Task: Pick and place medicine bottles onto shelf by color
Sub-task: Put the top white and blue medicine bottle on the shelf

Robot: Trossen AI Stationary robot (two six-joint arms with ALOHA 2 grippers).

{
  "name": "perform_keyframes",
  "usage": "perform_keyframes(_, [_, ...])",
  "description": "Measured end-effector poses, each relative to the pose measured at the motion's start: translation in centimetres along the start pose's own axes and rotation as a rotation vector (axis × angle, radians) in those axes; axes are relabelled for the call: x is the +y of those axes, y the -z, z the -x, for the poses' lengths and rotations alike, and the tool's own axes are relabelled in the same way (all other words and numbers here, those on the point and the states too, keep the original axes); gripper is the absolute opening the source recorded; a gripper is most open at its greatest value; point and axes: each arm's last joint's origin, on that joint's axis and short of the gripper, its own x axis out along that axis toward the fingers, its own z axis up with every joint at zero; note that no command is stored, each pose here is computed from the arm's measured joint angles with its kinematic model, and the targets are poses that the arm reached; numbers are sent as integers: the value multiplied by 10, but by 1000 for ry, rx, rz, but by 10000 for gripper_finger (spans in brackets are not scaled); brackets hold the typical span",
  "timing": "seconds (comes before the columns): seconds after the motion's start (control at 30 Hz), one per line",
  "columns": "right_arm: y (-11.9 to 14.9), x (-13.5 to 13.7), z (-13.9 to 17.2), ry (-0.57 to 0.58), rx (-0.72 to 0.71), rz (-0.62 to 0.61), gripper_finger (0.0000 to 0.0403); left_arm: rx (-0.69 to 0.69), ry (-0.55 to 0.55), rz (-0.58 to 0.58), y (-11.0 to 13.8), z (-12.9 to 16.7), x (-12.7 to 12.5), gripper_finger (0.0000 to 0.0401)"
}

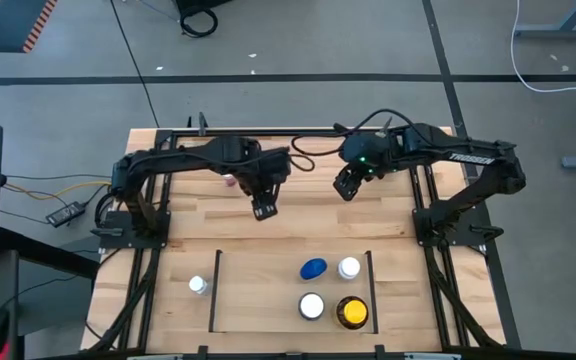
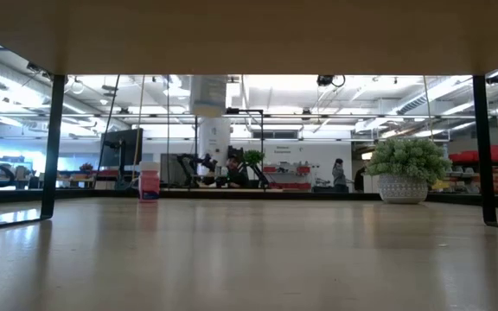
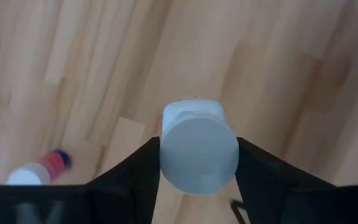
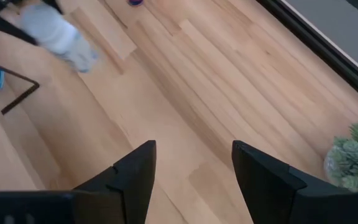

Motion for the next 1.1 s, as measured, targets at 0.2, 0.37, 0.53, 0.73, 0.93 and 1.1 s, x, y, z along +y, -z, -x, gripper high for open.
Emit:
perform_keyframes(0.2, [0,0,0,-3,-1,45,218,3,21,-6,7,24,-24,190])
perform_keyframes(0.37, [-1,-1,0,0,-2,97,218,-40,53,37,11,46,-42,195])
perform_keyframes(0.53, [-2,-3,-1,3,-2,122,218,-99,105,60,16,65,-63,179])
perform_keyframes(0.73, [-2,-2,-1,2,-2,136,218,-95,146,111,28,72,-88,194])
perform_keyframes(0.93, [-2,-2,0,0,-2,155,218,-103,153,38,43,71,-117,186])
perform_keyframes(1.1, [-2,-2,0,-2,-3,155,218,-193,159,37,45,74,-133,186])
